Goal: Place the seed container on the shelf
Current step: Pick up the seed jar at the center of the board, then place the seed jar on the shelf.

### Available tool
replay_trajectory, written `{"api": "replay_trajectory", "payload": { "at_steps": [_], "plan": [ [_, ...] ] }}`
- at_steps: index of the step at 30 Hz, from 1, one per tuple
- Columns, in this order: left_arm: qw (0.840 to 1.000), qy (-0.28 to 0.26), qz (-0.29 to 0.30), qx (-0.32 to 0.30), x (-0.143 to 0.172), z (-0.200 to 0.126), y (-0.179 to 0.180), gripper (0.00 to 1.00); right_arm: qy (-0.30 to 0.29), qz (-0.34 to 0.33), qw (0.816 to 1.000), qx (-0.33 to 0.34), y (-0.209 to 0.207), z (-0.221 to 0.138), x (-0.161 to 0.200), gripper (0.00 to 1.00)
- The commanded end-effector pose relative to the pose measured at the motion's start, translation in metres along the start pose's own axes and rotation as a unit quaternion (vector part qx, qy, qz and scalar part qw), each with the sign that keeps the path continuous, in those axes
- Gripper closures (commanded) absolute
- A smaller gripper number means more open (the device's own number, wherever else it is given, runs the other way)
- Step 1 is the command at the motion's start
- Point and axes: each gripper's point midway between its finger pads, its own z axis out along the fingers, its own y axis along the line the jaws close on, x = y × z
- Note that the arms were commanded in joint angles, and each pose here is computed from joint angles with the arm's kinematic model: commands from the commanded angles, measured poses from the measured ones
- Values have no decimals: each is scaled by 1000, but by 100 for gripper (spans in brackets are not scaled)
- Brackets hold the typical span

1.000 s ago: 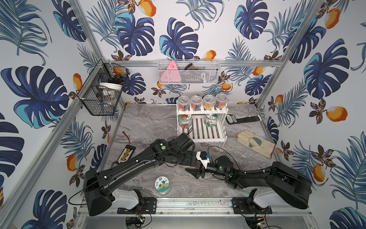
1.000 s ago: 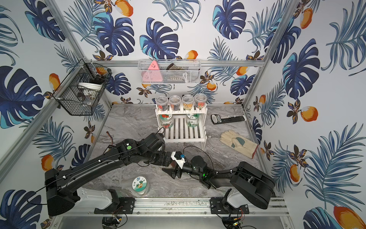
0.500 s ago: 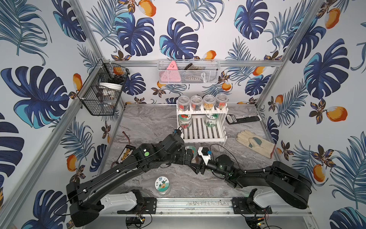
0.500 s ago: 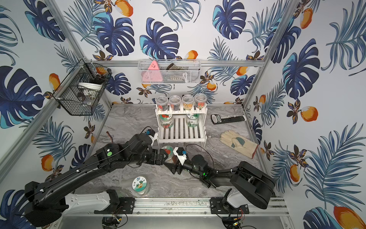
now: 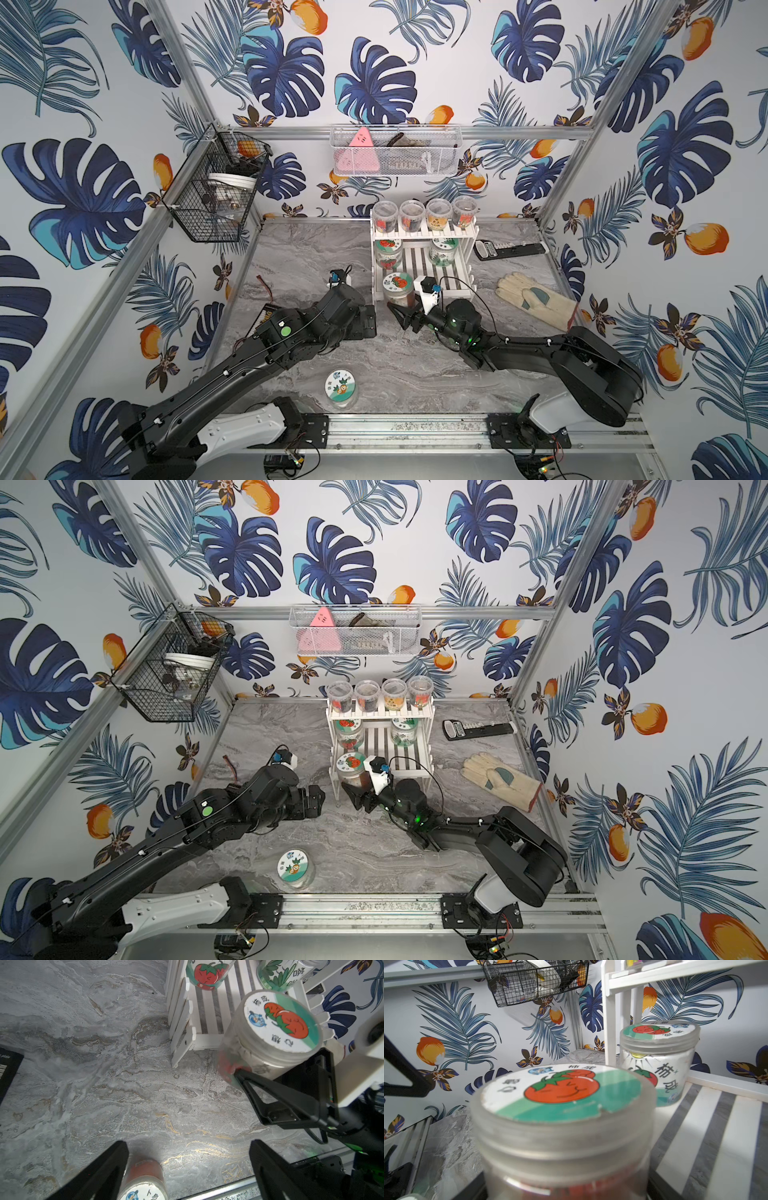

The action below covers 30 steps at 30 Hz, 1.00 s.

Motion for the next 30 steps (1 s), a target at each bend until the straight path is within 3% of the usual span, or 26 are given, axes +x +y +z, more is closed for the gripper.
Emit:
{"api": "replay_trajectory", "payload": {
  "at_steps": [1, 11, 20, 30],
  "plan": [
    [1000, -3, -5, -2, -1, 3, 2, 1, -12, 2, 1000, 21, -9, 6, -9, 23],
    [1000, 9, -3, -22, 6, 13, 10, 1, 9, -8, 998, 55, -30, 28, 0, 22],
    [1000, 17, 0, -21, 11, 19, 10, 1, 47, -20, 997, 56, -32, 42, 11, 13],
    [999, 36, 10, -14, 17, 28, 4, 1, 102, -14, 993, 50, -27, 29, 11, 5]
  ]
}}
